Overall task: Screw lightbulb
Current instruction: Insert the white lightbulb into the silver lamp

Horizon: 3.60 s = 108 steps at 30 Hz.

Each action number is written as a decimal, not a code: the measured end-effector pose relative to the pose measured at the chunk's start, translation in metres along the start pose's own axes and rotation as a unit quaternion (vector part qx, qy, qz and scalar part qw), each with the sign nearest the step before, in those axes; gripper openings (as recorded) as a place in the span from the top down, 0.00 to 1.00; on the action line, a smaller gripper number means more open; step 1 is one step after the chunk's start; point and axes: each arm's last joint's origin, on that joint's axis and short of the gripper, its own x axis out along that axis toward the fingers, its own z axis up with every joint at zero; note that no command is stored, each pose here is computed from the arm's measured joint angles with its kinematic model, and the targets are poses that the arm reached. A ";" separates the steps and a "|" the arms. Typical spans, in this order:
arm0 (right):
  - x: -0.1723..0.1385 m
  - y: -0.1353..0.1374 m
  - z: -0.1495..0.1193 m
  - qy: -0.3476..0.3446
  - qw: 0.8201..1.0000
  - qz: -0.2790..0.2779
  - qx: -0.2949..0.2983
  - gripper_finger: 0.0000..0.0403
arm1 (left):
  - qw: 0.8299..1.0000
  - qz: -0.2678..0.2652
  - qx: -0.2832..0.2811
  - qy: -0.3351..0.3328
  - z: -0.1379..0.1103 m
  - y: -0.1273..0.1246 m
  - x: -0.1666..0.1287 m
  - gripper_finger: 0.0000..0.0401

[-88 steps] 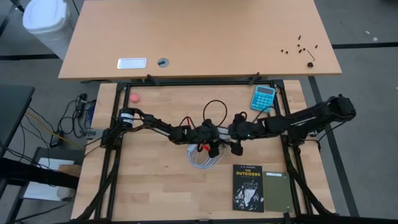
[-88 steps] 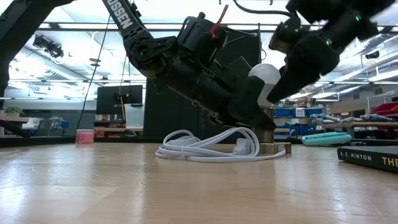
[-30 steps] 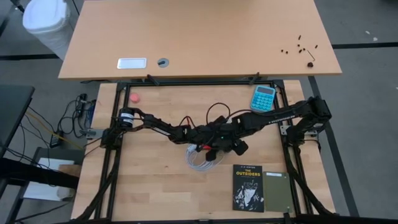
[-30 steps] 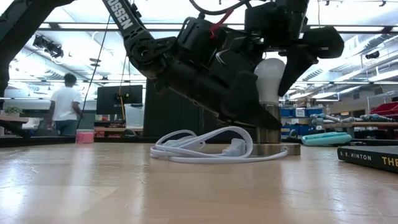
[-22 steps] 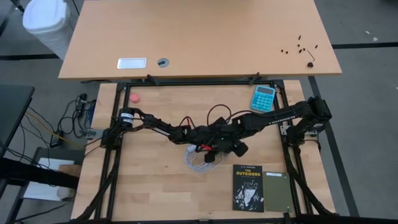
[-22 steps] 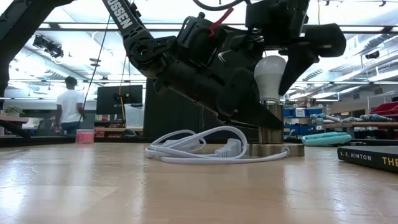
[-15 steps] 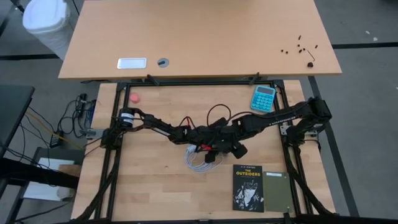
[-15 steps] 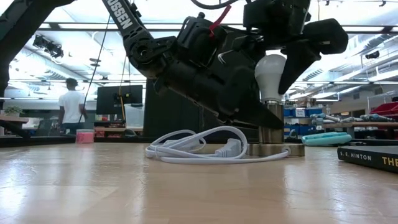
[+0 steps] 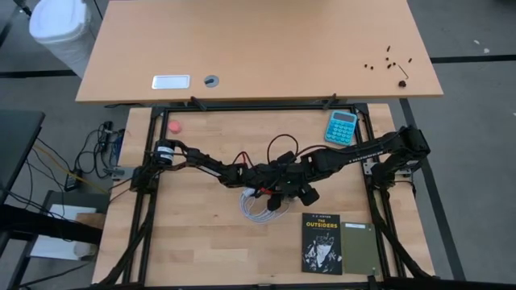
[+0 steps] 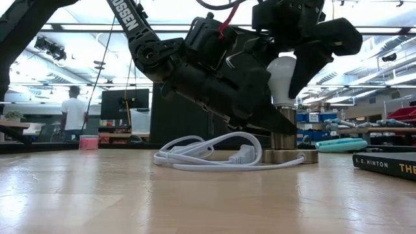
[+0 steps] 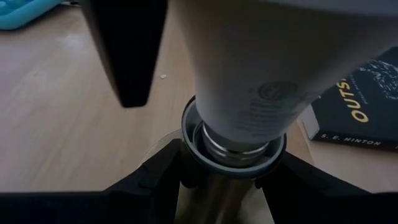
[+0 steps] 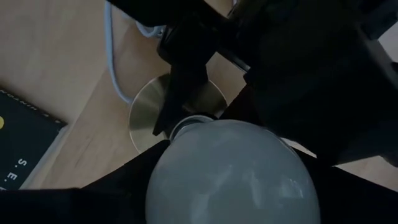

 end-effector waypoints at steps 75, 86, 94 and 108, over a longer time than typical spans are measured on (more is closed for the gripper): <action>0.002 -0.010 0.004 -0.029 0.967 -0.028 0.250 0.32 | 0.997 0.060 0.018 -0.046 -0.025 -0.010 -0.030 0.33; 0.018 -0.010 0.006 -0.009 0.970 -0.017 0.244 0.32 | 0.995 0.060 0.015 -0.075 -0.027 -0.010 -0.026 0.34; 0.018 -0.012 0.003 -0.005 0.969 -0.017 0.247 0.32 | 0.995 0.068 0.018 -0.077 -0.029 -0.010 -0.026 0.52; 0.013 -0.016 0.005 -0.011 0.968 -0.015 0.250 0.33 | 0.993 0.077 0.039 -0.082 -0.029 -0.013 -0.027 0.56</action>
